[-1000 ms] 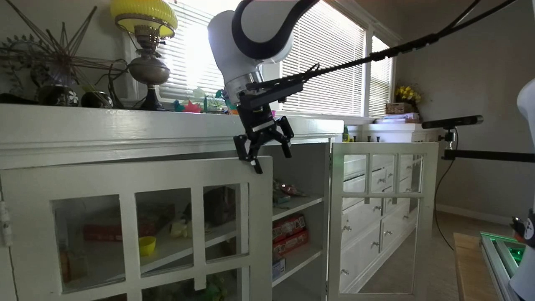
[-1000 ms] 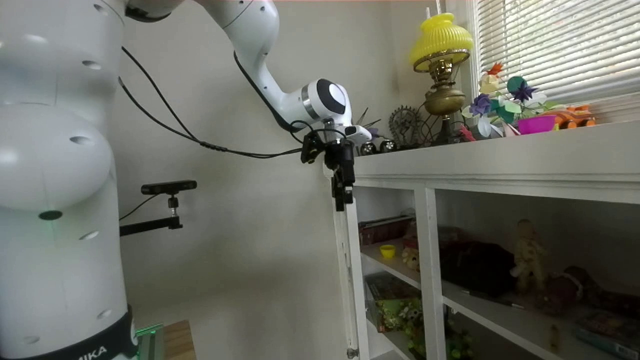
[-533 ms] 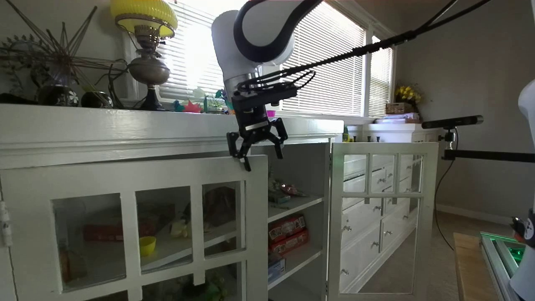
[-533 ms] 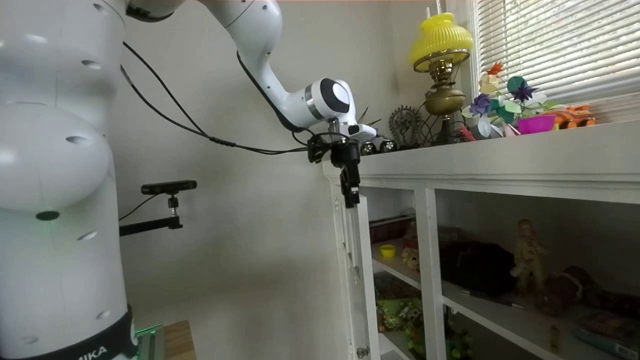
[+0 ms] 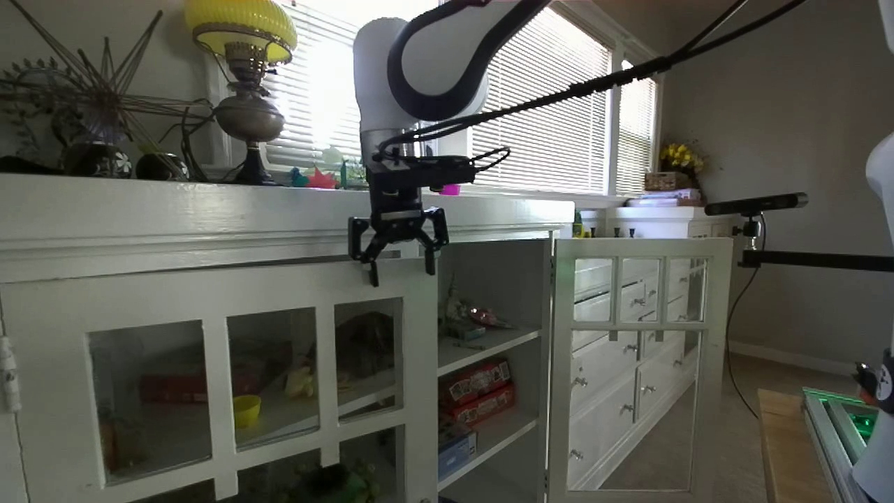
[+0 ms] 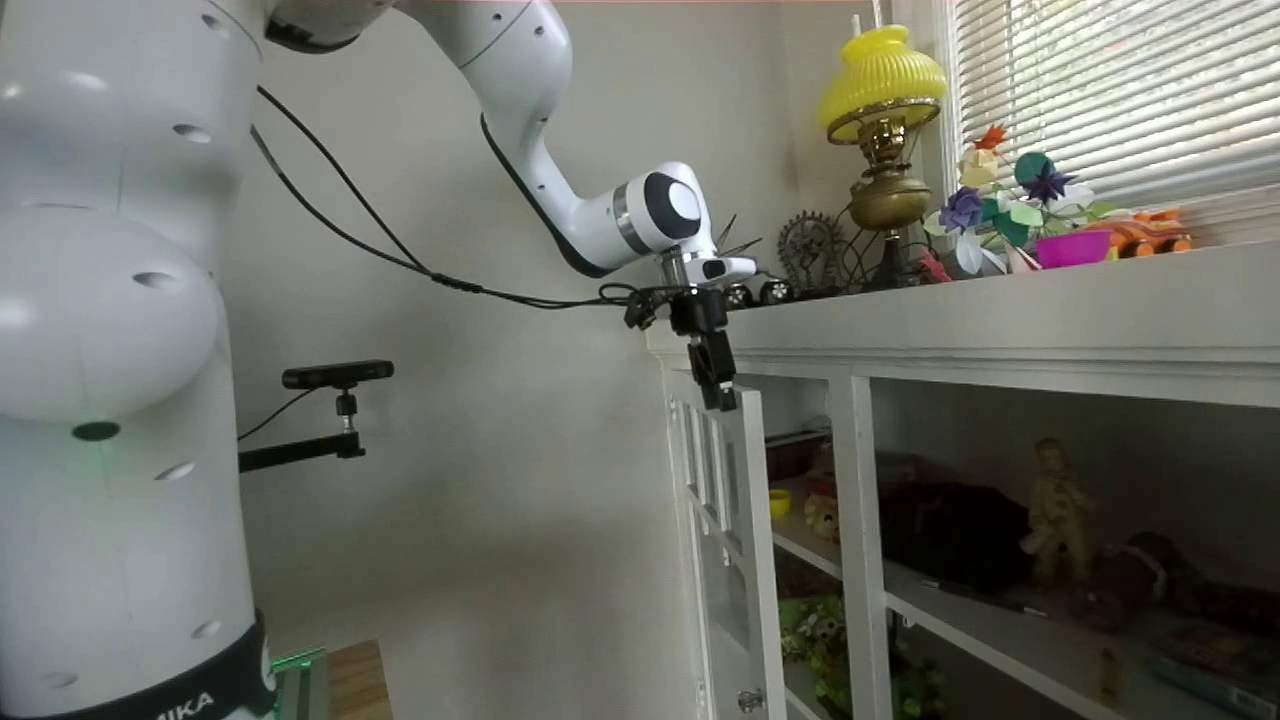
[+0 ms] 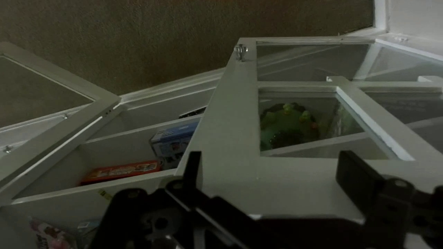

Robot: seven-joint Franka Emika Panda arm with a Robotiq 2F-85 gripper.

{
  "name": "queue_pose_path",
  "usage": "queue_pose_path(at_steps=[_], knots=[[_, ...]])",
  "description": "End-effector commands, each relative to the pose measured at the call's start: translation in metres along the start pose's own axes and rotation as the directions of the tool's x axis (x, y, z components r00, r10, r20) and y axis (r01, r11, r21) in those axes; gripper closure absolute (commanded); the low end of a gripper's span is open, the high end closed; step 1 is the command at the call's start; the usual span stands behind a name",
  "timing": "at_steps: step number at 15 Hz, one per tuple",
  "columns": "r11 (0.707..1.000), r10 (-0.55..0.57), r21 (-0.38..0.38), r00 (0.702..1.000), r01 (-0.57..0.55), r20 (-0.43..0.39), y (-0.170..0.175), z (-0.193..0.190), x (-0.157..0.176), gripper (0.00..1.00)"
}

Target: Close the cabinet door

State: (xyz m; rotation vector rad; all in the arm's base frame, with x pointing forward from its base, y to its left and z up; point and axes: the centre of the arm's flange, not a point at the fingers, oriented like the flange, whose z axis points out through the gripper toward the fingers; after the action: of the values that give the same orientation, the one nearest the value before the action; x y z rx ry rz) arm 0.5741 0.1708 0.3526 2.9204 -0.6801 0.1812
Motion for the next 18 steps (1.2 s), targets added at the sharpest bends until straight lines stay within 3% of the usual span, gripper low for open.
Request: queue_pose_path(at_steps=[1, 8, 13, 18], knots=[[0.997, -0.059, 0.041, 0.997, 0.061, -0.051, -0.003, 0.01, 0.002, 0.0], [0.976, -0.22, -0.022, 0.966, 0.219, -0.134, 0.002, 0.018, -0.001, 0.0], [0.961, -0.274, -0.097, 0.933, 0.258, -0.232, 0.005, 0.019, -0.006, 0.0], [0.946, -0.325, -0.119, 0.893, 0.303, -0.312, 0.005, 0.023, -0.007, 0.0]])
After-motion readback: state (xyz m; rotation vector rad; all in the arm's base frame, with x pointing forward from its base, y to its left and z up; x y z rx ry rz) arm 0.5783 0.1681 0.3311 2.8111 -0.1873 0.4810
